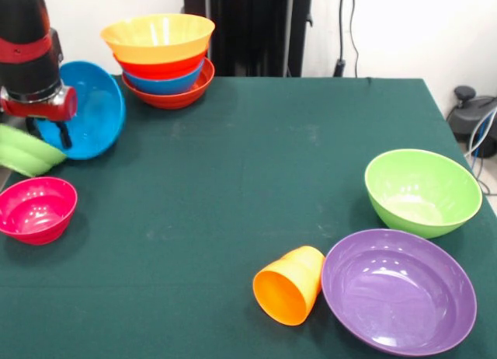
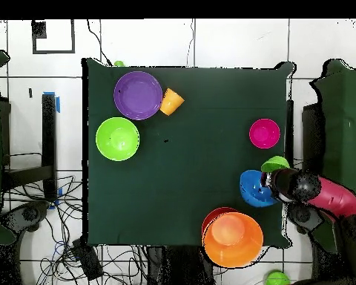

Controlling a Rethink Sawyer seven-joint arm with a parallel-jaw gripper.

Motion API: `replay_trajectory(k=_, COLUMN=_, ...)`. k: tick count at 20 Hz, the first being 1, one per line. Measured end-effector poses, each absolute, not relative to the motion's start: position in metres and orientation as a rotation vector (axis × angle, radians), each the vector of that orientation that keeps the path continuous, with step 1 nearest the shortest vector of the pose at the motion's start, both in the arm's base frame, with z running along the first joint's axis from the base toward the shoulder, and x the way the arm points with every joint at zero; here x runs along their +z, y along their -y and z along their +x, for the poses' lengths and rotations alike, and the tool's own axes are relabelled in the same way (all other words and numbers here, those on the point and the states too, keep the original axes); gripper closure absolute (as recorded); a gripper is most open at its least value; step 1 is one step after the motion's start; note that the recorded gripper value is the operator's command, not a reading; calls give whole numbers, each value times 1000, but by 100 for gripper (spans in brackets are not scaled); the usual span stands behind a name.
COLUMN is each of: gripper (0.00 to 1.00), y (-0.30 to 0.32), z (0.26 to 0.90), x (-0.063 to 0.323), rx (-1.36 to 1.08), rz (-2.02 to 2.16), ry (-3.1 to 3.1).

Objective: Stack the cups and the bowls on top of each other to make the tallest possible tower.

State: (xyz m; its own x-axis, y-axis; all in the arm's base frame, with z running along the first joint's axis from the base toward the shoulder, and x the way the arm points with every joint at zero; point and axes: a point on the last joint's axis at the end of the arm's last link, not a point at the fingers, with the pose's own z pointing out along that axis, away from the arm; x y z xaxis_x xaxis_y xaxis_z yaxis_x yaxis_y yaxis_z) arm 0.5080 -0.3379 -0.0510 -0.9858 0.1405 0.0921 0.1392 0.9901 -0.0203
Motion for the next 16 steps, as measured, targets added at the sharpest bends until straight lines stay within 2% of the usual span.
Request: replay_trajectory(k=16, gripper=100, y=337, z=512, x=-50, rx=23, rz=-206, ry=3026)
